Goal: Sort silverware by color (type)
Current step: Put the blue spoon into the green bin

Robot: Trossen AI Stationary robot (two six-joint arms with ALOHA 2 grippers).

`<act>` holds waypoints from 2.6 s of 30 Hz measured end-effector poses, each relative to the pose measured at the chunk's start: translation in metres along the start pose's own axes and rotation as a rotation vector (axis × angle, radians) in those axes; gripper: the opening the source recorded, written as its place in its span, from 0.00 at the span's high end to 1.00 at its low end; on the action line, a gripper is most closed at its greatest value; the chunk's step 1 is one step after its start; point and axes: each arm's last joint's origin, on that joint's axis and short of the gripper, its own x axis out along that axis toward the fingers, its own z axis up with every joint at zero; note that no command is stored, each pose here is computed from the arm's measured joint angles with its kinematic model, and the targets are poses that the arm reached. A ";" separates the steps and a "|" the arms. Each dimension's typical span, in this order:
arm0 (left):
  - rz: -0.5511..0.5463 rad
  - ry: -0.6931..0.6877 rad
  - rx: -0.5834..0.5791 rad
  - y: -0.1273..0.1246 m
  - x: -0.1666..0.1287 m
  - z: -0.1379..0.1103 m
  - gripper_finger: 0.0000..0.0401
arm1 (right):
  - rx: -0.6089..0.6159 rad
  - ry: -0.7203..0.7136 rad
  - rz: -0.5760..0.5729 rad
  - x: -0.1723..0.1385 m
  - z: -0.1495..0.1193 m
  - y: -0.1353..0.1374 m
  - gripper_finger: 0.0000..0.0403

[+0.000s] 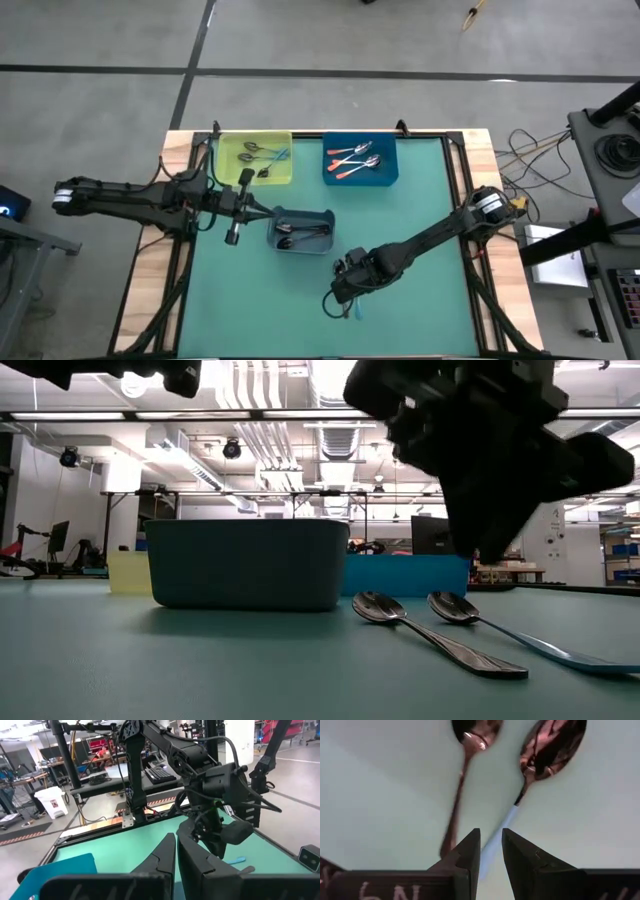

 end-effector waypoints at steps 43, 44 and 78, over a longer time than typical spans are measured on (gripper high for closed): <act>0.129 0.039 0.068 0.004 0.000 -0.001 1.00 | 0.038 -0.007 -0.178 0.037 0.019 -0.012 0.97; 0.130 0.039 0.068 0.004 0.000 -0.001 1.00 | 0.034 -0.007 -0.178 0.037 0.019 -0.012 0.97; 0.317 -0.007 -0.029 0.019 0.010 -0.001 1.00 | -0.592 -0.795 -0.323 -0.117 0.065 -0.037 0.98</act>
